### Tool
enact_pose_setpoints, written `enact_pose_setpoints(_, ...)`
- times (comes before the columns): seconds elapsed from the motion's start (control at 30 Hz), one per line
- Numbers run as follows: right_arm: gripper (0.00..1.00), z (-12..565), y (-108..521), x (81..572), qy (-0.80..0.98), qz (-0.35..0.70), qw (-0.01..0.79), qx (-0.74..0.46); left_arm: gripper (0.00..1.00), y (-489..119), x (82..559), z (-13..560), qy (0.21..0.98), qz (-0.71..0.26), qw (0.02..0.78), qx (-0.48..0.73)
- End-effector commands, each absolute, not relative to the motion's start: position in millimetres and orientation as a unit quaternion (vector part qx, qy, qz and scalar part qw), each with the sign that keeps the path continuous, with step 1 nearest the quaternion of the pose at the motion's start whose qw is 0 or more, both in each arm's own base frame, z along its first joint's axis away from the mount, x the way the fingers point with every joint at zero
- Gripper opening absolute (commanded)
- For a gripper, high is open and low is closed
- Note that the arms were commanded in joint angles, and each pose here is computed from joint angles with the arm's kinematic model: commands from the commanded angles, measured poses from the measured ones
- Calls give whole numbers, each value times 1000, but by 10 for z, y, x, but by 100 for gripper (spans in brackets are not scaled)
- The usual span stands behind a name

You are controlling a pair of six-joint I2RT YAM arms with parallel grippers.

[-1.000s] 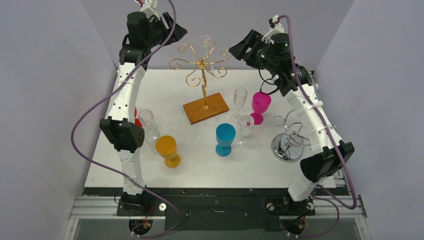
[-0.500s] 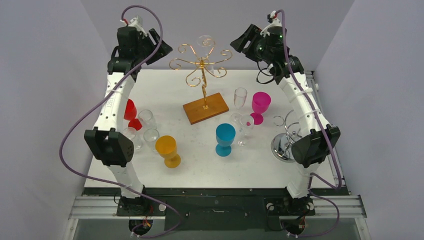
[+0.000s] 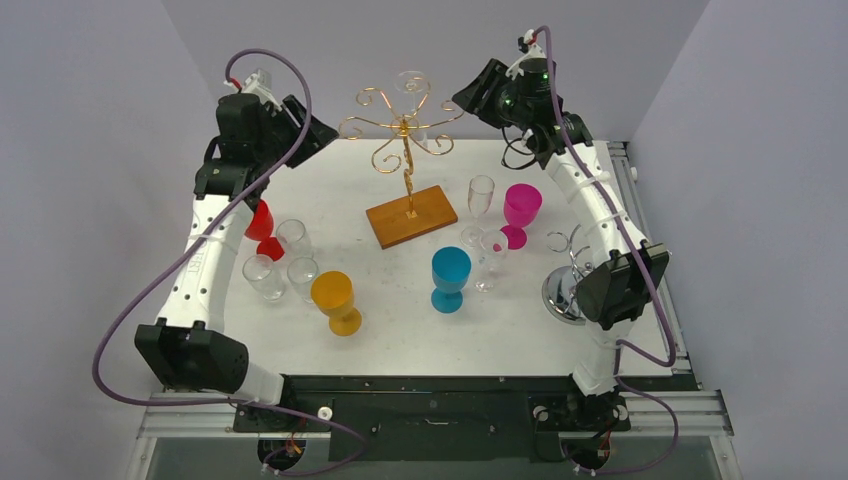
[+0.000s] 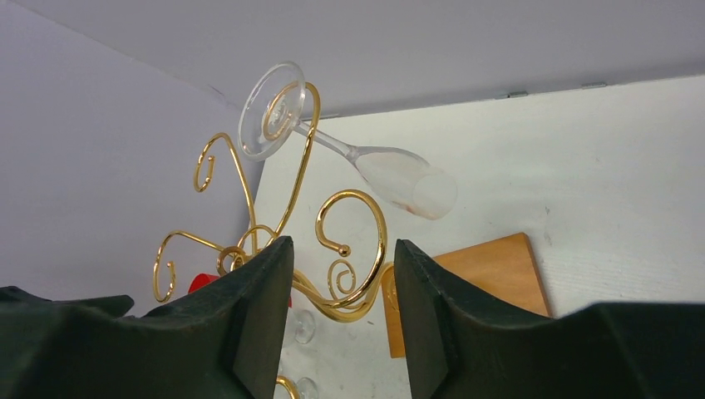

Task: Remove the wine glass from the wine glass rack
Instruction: Adjust the wine rack at the center of the board.

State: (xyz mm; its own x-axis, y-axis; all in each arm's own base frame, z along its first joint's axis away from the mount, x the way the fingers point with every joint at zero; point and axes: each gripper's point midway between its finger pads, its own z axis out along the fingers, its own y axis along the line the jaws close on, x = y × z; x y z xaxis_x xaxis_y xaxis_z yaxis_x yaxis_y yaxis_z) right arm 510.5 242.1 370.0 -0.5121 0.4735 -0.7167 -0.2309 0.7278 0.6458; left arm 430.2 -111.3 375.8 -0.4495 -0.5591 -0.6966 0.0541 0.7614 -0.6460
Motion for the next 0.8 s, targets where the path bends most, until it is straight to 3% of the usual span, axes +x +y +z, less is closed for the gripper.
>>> enact_pose_setpoints(0.0,43,3923,2467,5099,767,377,514,70,48,-1251,4275,3721,786,-341,490,-162)
enact_pose_setpoints(0.47,30,3784,2500,5139,777,372,502,73,44,-1358,4513,3645,773,-369,482,-185)
enact_pose_setpoints(0.77,29,3674,2455,5138,789,348,501,75,39,-1387,4697,3503,774,-372,473,-196)
